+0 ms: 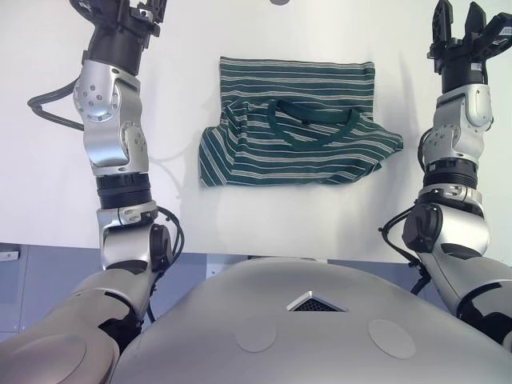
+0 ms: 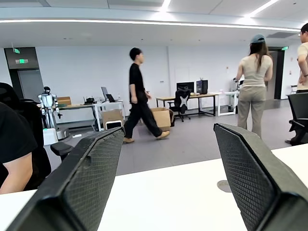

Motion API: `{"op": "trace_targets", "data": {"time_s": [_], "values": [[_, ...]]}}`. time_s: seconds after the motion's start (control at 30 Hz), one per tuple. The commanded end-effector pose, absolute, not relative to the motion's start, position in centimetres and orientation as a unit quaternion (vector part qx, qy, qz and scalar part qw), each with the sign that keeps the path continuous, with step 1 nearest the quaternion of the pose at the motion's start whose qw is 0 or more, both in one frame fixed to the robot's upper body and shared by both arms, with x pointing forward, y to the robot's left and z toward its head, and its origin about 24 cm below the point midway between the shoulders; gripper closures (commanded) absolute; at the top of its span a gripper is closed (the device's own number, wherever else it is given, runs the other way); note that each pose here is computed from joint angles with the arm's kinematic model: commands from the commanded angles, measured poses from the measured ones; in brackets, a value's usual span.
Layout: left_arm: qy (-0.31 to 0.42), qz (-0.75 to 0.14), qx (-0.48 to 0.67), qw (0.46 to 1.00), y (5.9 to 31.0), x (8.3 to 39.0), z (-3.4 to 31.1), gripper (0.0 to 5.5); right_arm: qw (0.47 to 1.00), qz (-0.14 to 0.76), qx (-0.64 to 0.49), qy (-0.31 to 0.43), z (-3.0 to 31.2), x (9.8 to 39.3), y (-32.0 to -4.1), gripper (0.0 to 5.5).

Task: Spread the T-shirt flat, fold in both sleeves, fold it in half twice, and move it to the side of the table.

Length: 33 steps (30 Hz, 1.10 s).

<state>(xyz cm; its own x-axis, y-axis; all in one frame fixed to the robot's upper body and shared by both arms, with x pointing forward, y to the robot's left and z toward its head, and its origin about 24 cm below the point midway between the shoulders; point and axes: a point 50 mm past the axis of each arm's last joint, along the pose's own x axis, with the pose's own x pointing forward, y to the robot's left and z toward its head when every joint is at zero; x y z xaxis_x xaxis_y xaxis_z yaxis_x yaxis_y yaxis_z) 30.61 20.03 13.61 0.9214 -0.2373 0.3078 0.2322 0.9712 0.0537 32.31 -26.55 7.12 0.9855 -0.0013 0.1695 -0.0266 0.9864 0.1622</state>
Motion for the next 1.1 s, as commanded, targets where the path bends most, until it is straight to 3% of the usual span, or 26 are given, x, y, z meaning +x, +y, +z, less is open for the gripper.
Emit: {"op": "trace_targets", "data": {"time_s": [0.03,1.1], "values": [[-0.147,-0.124,0.028,0.981,20.1,30.6,13.5,2.09,0.993,0.009,0.081,-0.081,7.3,32.6,-26.6,2.19],[-0.113,-0.155,0.053,0.98,20.6,30.2,12.3,2.09,0.995,0.004,0.073,-0.066,6.5,32.1,-26.8,2.19]]}}
